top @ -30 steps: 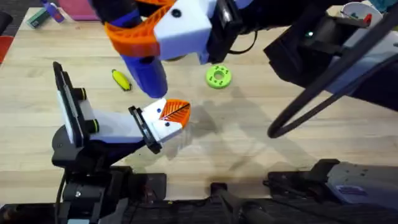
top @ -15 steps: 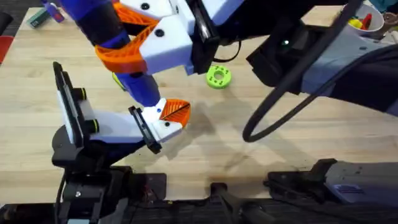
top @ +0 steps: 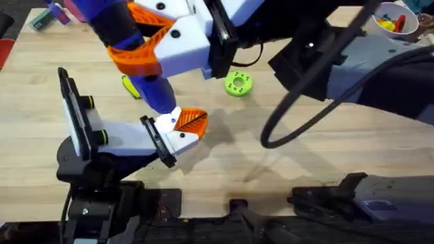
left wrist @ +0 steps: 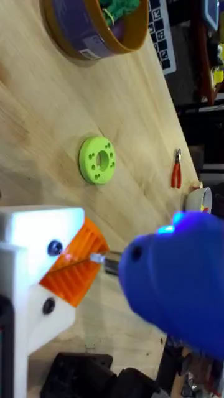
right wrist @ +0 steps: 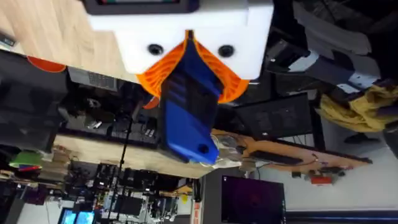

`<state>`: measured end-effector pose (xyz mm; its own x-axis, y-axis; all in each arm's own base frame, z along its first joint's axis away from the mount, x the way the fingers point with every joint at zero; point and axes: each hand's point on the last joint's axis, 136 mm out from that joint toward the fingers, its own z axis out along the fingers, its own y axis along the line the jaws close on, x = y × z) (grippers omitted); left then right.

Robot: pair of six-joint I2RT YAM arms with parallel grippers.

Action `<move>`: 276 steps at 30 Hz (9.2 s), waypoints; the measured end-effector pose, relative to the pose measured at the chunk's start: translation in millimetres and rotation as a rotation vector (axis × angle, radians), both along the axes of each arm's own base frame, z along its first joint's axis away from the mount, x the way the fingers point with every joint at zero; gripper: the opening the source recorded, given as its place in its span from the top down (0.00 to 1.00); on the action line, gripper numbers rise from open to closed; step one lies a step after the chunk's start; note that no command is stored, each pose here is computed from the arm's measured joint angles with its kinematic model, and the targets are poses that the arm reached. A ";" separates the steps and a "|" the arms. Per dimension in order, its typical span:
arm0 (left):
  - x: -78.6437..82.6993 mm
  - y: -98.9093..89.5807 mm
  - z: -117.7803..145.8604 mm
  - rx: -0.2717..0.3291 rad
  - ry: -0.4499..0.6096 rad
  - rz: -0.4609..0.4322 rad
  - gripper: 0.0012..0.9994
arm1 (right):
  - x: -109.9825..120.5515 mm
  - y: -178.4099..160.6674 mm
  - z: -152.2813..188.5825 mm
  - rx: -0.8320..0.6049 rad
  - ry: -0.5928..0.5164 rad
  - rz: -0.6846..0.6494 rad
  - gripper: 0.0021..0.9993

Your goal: Pick up the gripper from the table and insert it into the empty holder that is missing its gripper. Then pick up a screw, insert it into the mounting hole, and use the screwdriver to tighten it. Finally, clean up the table by picking up the vegetable and placing it into the bucket.

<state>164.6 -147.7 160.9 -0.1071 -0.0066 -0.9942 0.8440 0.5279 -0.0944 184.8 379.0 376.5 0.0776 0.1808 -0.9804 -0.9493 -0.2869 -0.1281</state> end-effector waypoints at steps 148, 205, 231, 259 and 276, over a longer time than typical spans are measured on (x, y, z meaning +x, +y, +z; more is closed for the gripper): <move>-0.1 -0.1 -0.1 0.000 0.000 -0.001 0.99 | 137.0 -223.0 -130.8 -1.303 -0.134 -0.802 0.98; 2.3 1.7 0.2 -0.014 0.022 0.017 0.01 | 184.7 -265.5 -165.7 -1.133 0.547 -1.332 0.01; 79.5 85.3 63.8 0.336 0.588 0.569 0.01 | 20.3 -305.0 -165.8 -0.892 0.756 -1.417 0.01; 180.7 223.6 -84.2 0.351 1.555 1.139 0.01 | 20.1 -305.0 -165.5 -0.884 0.756 -1.419 0.01; 174.9 240.1 -121.2 0.365 1.665 1.290 0.11 | 20.0 -305.1 -165.6 -0.885 0.756 -1.419 0.01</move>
